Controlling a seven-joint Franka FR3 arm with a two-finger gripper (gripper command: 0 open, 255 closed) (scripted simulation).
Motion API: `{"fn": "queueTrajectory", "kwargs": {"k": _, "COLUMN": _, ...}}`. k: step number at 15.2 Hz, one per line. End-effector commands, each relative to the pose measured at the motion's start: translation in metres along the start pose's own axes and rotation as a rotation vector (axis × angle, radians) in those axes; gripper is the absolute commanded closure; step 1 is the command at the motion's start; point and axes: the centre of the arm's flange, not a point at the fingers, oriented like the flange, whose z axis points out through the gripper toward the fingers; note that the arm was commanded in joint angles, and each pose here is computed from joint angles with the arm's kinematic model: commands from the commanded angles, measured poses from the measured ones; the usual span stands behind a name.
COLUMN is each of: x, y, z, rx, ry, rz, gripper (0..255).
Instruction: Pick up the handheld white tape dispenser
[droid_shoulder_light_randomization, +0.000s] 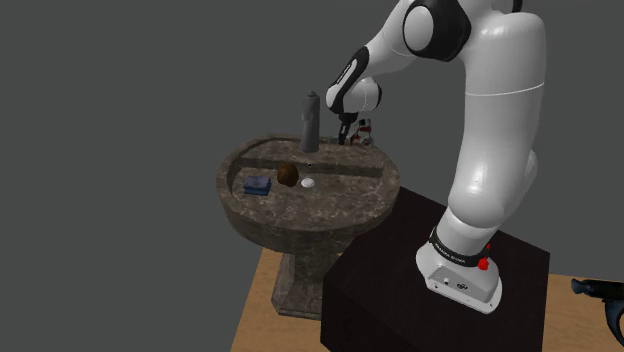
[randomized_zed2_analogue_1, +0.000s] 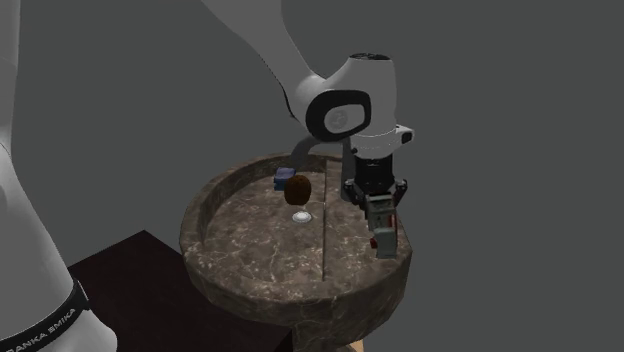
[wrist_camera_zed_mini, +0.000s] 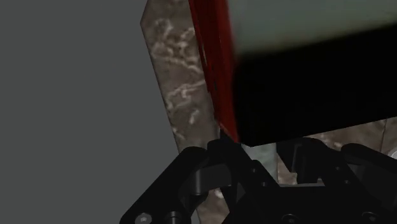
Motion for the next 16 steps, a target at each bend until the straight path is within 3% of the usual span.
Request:
{"fn": "queueTrajectory", "kwargs": {"k": 1, "x": 0.001, "y": 0.002, "z": -0.008, "rx": -0.001, "ry": 0.0, "rz": 0.001, "gripper": 255}}
{"fn": "queueTrajectory", "kwargs": {"k": 16, "x": 0.01, "y": 0.01, "z": -0.076, "rx": -0.001, "ry": 0.0, "rz": 0.001, "gripper": 255}}
